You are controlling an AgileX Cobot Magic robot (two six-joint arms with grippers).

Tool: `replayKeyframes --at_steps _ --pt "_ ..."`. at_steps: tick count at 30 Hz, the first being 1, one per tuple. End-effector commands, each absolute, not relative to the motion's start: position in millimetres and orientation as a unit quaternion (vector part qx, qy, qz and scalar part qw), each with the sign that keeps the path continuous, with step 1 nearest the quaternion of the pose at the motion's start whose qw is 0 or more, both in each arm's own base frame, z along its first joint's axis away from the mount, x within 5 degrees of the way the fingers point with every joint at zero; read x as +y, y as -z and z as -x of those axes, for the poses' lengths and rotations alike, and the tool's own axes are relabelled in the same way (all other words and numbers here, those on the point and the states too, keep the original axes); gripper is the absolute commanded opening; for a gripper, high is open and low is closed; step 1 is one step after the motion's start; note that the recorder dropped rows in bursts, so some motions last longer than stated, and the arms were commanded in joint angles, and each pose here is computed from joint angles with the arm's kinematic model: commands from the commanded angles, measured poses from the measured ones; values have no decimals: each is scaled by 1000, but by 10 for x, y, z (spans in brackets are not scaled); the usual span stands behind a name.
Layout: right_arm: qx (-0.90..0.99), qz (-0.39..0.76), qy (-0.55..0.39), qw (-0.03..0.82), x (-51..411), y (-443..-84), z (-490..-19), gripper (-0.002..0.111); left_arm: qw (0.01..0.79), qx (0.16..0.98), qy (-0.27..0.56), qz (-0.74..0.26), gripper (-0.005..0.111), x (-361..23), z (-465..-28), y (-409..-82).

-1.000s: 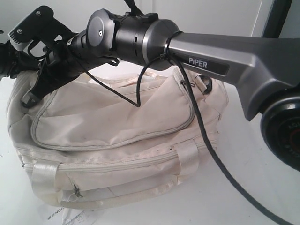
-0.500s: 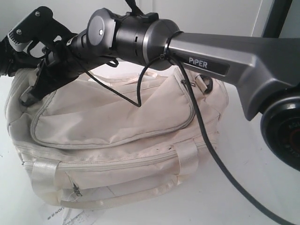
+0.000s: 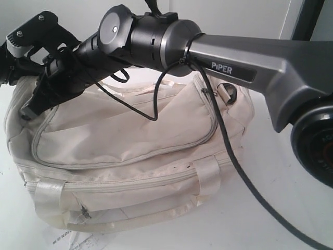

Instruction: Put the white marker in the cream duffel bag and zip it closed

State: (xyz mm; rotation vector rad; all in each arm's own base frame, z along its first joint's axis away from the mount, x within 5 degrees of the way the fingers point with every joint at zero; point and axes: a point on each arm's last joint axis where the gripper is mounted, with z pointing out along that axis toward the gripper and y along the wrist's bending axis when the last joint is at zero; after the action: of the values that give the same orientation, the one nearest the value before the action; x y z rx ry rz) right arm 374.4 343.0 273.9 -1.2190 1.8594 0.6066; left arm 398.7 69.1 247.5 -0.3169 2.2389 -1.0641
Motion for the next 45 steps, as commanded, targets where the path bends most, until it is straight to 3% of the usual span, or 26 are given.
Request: replayKeyframes --at_steps 1,45 --pt "734 511 -277 350 3448 -2807 -3554 0 359 830 389 175 0 828 -4061 -2512" --pt "732 534 -320 276 3446 -2769 -3403 0 356 829 396 172 0 816 -4056 -2518"
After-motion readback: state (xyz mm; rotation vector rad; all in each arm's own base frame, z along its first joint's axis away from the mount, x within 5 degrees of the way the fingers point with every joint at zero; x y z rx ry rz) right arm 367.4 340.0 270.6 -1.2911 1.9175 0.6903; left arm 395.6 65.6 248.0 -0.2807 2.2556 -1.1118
